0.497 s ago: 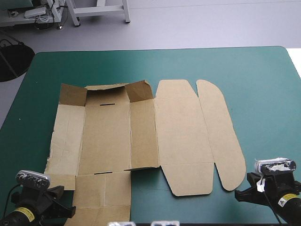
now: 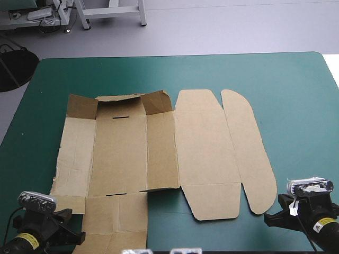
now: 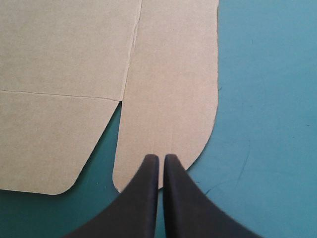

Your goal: Fold the box

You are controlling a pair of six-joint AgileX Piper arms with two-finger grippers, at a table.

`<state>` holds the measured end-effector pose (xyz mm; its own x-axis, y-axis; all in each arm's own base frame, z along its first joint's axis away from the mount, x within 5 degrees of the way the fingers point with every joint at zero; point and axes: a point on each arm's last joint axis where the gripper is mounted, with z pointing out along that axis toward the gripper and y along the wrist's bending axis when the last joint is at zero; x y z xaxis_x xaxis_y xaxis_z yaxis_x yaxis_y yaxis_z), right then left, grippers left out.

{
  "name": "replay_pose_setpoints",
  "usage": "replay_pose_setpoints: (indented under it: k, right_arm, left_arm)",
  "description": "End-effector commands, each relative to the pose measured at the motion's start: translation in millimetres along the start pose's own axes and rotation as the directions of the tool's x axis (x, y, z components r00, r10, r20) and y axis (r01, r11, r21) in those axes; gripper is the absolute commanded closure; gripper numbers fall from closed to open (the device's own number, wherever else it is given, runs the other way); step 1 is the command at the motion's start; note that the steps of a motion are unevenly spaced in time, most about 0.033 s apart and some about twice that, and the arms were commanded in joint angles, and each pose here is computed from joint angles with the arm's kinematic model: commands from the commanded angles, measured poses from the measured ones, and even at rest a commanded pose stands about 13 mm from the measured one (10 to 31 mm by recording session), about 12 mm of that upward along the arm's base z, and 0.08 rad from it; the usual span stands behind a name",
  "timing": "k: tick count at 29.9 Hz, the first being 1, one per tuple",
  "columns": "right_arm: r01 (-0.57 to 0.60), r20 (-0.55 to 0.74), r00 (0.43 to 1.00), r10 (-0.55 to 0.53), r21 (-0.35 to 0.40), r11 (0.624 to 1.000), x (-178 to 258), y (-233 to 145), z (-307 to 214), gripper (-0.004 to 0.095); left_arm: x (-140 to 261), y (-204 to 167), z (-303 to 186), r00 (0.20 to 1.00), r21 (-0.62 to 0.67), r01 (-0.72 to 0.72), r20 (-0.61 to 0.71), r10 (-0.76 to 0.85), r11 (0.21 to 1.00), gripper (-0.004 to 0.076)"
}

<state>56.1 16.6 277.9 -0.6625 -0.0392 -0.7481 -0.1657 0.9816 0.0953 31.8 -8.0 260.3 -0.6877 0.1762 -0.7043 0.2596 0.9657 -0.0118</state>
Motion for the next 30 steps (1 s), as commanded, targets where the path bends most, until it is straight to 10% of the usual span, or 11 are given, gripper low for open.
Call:
replay_pose_setpoints:
  k: [1, 30]
  right_arm:
    - [0.009, 0.076, 0.997, -0.008, -0.007, 1.000, -11, 1, -5, 0.0885]
    - [0.010, 0.088, 0.996, -0.009, -0.004, 1.000, -12, 1, -5, 0.0885]
  left_arm:
    - [-10, -1, -4, 0.998, 0.012, 0.001, 0.061, -0.001, 1.000, 0.0733]
    - [-115, -4, -39, 0.990, 0.008, -0.019, 0.140, 0.018, 1.000, 0.0733]
